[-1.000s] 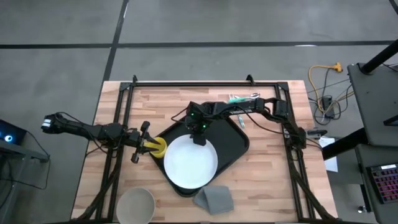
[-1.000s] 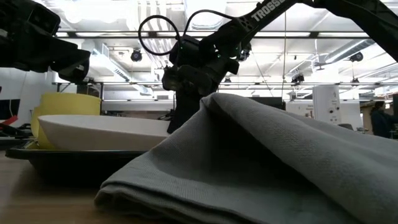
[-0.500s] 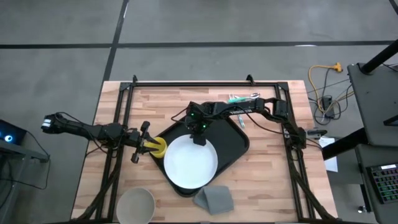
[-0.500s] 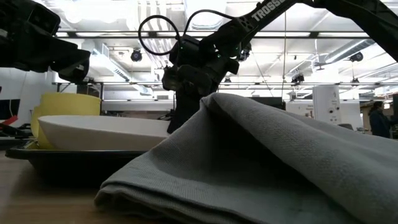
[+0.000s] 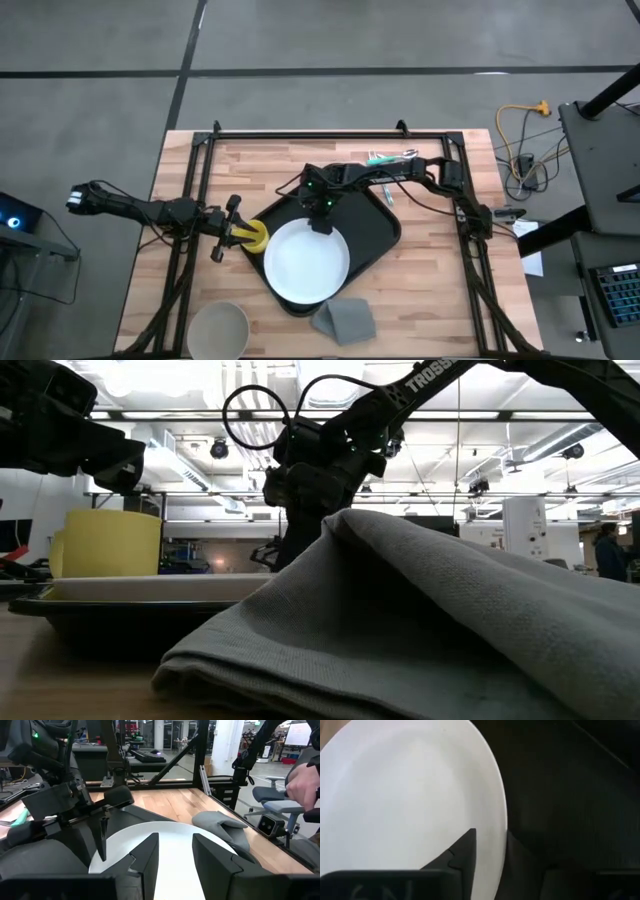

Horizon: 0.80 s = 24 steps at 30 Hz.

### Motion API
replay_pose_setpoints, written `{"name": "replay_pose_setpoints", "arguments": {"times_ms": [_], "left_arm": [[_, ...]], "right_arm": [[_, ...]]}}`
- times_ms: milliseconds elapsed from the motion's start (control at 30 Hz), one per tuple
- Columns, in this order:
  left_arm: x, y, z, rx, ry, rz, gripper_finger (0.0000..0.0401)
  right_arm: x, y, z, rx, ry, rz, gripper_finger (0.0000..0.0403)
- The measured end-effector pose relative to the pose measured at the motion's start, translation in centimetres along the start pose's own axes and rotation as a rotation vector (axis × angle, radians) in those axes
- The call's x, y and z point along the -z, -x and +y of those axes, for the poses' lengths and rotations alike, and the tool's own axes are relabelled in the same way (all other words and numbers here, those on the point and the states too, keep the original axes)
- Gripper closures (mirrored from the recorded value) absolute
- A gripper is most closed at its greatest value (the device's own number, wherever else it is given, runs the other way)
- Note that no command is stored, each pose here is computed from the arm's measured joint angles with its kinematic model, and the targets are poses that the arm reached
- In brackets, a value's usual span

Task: Set up tray
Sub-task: Put the white plate on the black tray below the yellow mug, then put the gray bowl on top of the white plate on the black tray

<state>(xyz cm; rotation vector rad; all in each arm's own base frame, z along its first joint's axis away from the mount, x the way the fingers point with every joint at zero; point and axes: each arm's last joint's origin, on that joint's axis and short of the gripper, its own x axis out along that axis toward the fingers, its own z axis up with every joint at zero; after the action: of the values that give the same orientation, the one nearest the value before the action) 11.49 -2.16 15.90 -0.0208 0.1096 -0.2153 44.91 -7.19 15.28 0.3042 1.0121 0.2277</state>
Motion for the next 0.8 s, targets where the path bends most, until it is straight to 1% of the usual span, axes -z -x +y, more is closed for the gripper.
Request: {"name": "replay_pose_setpoints", "arguments": {"times_ms": [233, 367, 467, 533, 667, 700, 733, 800], "left_arm": [[0.0, 0.0, 0.0, -0.001, 0.000, 0.000, 0.0296], [0.0, 0.0, 0.0, 0.000, 0.000, 0.000, 0.0296], [0.0, 0.0, 0.0, 0.000, 0.000, 0.000, 0.0296], [0.0, 0.0, 0.0, 0.000, 0.000, 0.000, 0.0296], [0.0, 0.0, 0.0, 0.000, 0.000, 0.000, 0.0296], [0.0, 0.0, 0.0, -0.001, 0.000, 0.000, 0.0296], [0.0, 0.0, 0.0, -0.001, 0.000, 0.000, 0.0296], [0.0, 0.0, 0.0, -0.001, 0.000, 0.000, 0.0296]], "right_arm": [[0.0, 1.3, 0.6, -0.001, -0.039, 0.021, 0.0271], [-0.5, 2.4, 1.1, -0.001, -0.038, -0.009, 0.0266], [-0.6, 2.6, 1.2, -0.001, -0.049, -0.013, 0.0268], [-0.6, 2.6, 1.2, -0.001, -0.087, -0.013, 0.0271], [-0.3, 2.6, 1.4, -0.001, -0.255, 0.016, 0.0277], [-0.2, 2.5, 1.6, -0.001, -0.271, 0.031, 0.0278], [-0.1, 2.4, 1.8, -0.002, -0.253, 0.036, 0.0279], [-0.1, 2.1, 2.4, -0.009, -0.163, 0.034, 0.0280]]}}
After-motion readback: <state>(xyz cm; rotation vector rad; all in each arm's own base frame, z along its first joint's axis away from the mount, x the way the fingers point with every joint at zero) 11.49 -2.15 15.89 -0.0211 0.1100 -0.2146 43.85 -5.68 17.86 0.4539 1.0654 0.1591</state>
